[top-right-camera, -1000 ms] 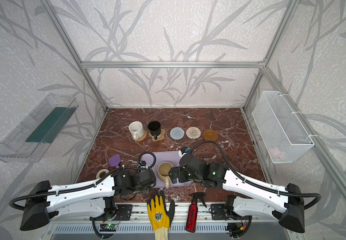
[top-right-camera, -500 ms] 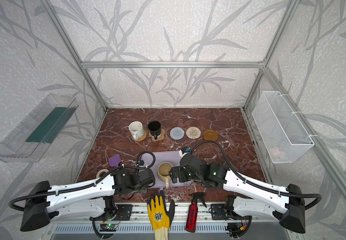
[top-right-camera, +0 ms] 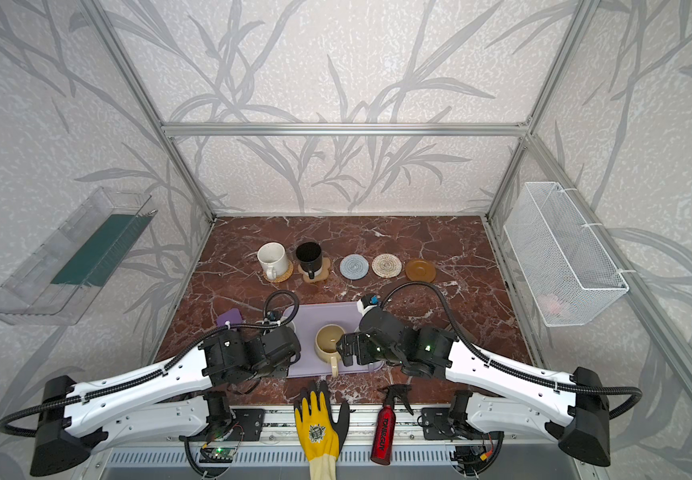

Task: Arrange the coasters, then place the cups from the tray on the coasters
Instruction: 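Lift the light blue mug with the left gripper toward the blue woven coaster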

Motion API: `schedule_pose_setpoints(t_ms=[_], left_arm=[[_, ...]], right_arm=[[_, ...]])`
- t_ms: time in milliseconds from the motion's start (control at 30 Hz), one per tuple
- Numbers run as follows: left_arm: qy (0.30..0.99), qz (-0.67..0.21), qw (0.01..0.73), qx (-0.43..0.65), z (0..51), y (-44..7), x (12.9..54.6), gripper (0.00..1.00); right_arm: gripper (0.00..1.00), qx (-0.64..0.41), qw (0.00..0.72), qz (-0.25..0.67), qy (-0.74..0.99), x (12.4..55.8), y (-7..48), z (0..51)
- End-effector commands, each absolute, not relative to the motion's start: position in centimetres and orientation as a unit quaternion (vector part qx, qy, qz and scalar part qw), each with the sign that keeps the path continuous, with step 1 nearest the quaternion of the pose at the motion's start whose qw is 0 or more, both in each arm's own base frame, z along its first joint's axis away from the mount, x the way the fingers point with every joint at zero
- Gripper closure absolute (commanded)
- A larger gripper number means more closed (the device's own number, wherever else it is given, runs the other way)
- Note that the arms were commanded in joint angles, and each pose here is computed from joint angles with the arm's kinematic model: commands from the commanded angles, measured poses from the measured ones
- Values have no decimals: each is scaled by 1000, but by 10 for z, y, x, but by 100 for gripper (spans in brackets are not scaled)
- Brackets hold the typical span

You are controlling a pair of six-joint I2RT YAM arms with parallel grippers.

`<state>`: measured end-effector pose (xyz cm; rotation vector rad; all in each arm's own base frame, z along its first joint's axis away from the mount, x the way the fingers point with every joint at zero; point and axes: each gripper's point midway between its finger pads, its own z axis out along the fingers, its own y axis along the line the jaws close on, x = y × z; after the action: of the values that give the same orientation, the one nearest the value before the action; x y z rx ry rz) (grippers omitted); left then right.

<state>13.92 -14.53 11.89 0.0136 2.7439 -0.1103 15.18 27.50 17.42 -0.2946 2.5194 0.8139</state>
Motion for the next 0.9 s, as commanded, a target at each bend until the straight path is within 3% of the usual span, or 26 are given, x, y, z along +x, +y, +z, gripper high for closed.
schedule_pose_setpoints(t_ms=[0,233,467,867], left_arm=[[973,-37,228,16,144,-142,153,100],[972,-49,230,23,166,-148,168,100],[968,-76,236,40,196,-172,187,100],[960,-110,251,52,227,-214,233,100]], right_arm=[[0,-108,239,315,912,151,283,177],[0,-98,250,373,888,152,298,186],[1,-73,301,379,872,164,283,209],[1,-29,320,364,874,199,251,219]])
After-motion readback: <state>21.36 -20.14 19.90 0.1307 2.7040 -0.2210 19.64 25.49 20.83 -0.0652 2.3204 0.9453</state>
